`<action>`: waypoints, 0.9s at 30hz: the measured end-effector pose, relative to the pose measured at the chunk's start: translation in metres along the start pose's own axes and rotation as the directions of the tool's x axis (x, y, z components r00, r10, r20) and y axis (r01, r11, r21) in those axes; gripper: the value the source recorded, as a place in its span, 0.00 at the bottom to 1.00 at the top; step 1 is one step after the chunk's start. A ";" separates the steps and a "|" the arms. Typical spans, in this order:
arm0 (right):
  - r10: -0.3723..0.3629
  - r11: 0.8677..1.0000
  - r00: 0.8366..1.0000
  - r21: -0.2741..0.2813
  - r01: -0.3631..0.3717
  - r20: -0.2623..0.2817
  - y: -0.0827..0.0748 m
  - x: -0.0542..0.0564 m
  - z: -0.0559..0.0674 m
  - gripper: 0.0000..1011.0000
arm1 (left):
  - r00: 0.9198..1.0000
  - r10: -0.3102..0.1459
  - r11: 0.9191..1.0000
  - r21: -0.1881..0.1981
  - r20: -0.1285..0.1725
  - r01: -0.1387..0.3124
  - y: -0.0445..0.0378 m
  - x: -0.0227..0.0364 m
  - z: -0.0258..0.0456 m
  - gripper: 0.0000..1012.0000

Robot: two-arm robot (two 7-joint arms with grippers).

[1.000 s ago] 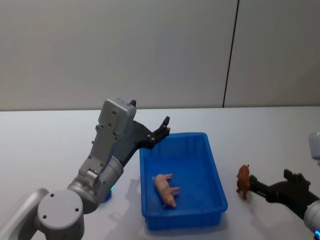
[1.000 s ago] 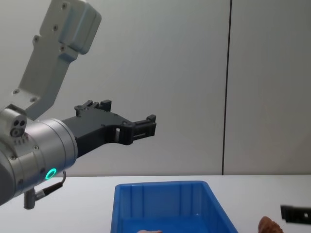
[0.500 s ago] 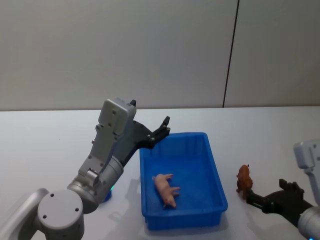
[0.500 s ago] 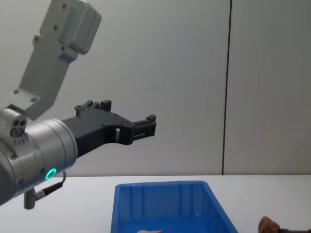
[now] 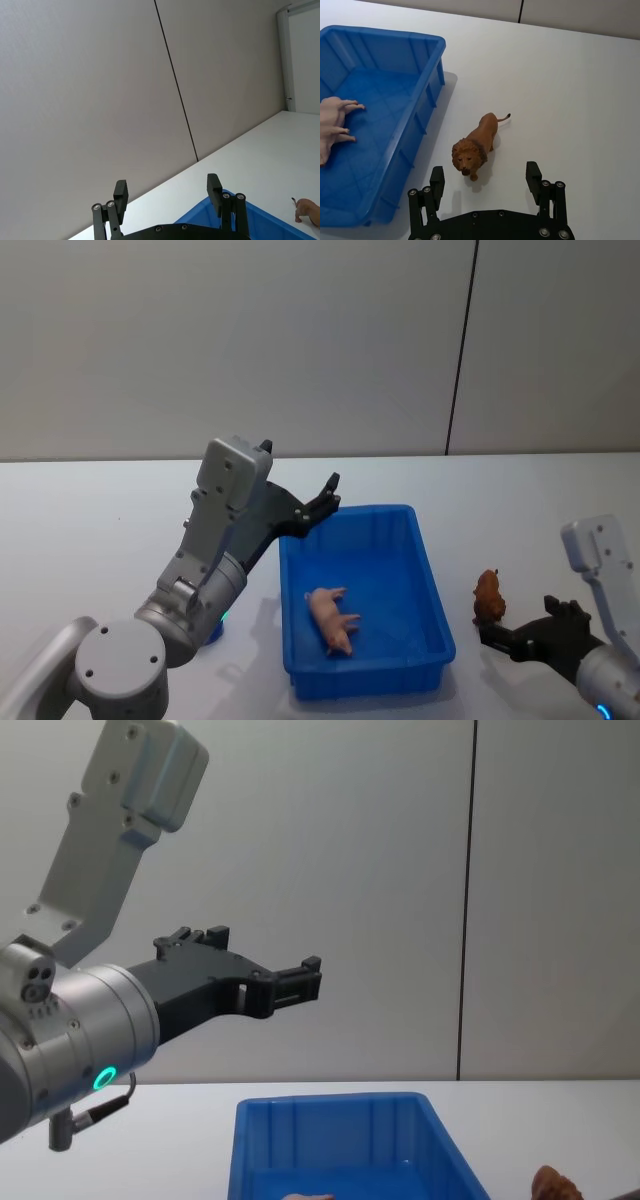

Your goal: Pick up the two dolls from the table and place them into the box.

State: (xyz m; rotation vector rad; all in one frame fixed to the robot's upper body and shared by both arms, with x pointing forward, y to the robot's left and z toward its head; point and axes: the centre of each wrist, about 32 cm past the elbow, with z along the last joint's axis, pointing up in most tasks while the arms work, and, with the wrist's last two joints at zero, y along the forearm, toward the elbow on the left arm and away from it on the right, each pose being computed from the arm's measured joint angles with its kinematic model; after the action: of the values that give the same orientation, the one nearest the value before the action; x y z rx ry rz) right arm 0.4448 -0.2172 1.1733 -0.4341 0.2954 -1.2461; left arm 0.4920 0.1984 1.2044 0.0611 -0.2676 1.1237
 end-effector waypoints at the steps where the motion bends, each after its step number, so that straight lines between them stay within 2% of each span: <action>1: 0.000 1.000 1.000 -0.001 0.000 0.001 0.001 0.000 0.000 0.99 | 1.000 0.000 1.000 0.000 0.000 0.000 0.0000 0.0000 0.0000 0.99; 27: 0.016 0.999 1.000 -0.045 -0.016 0.010 0.045 -0.006 0.012 0.99 | 1.000 0.000 1.000 0.000 0.000 0.000 0.0000 0.0000 0.0000 0.99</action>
State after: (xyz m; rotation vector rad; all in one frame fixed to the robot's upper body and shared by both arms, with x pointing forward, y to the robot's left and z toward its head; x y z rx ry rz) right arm 0.4865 -0.1982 1.1630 -0.4758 0.3186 -1.2229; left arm 0.4920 0.1984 1.2044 0.0612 -0.2676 1.1237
